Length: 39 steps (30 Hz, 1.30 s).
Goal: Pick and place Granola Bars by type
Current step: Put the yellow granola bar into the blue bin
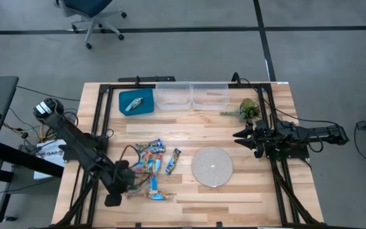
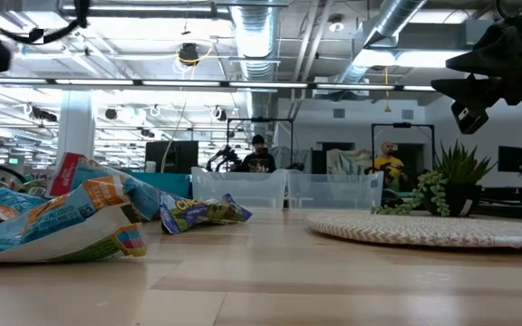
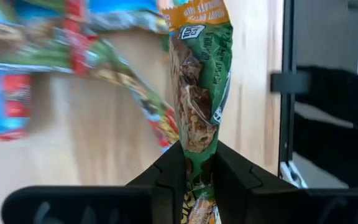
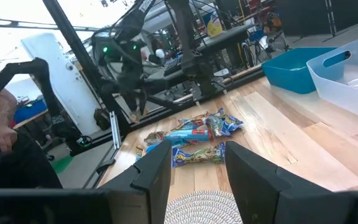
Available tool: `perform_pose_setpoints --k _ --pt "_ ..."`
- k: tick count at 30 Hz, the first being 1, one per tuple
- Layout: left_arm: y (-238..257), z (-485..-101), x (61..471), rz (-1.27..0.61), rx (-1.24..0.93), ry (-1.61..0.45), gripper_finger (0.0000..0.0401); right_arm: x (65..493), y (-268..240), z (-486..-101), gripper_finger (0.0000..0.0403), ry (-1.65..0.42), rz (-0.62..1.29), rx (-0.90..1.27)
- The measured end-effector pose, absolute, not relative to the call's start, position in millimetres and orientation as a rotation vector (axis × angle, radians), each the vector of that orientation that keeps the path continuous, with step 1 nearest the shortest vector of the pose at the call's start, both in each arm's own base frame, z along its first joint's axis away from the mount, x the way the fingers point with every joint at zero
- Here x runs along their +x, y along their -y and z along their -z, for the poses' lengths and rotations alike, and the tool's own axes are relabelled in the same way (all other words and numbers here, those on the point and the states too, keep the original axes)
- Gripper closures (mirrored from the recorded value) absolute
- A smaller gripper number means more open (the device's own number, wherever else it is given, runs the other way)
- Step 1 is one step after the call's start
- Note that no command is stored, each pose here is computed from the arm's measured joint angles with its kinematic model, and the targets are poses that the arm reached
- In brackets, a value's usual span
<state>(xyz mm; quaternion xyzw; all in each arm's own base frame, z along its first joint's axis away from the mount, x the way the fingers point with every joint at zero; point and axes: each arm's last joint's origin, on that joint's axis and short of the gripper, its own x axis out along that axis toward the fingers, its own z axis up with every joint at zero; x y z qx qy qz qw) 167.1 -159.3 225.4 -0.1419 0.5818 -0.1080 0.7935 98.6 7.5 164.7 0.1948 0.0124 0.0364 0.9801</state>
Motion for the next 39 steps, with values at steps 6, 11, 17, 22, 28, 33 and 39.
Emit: perform_pose_setpoints --k 6,11,17,22,28,33,39 --pt "117.8 -246.9 177.8 0.113 -0.424 -1.134 0.0342 98.6 -7.5 -164.6 0.026 -0.025 -0.073 0.392" --pt "71.4 -264.5 190.0 -0.011 -0.507 -0.998 0.0342 98.6 -7.5 -164.8 0.026 -0.025 -0.073 0.392" --pt "11.0 -283.5 201.1 -0.205 -0.554 -0.854 0.0342 98.6 -7.5 -164.7 0.026 -0.025 -0.074 0.392" --pt "-35.5 -295.7 205.1 -0.391 -0.578 -0.759 0.0342 98.6 -7.5 -164.6 0.0259 -0.025 -0.073 0.392" --pt "-85.8 -300.3 202.0 -0.6 -0.651 -0.706 0.0342 98.6 -7.5 -164.7 0.0261 -0.025 -0.073 0.392" --pt "-120.3 -293.4 194.6 -0.746 -0.716 -0.694 0.0342 98.6 -7.5 -164.7 0.0259 -0.025 -0.073 0.392" --pt "-150.8 -277.4 186.0 -0.871 -0.75 -0.758 0.0342 98.6 -7.5 -164.6 0.0262 -0.026 -0.073 0.392"
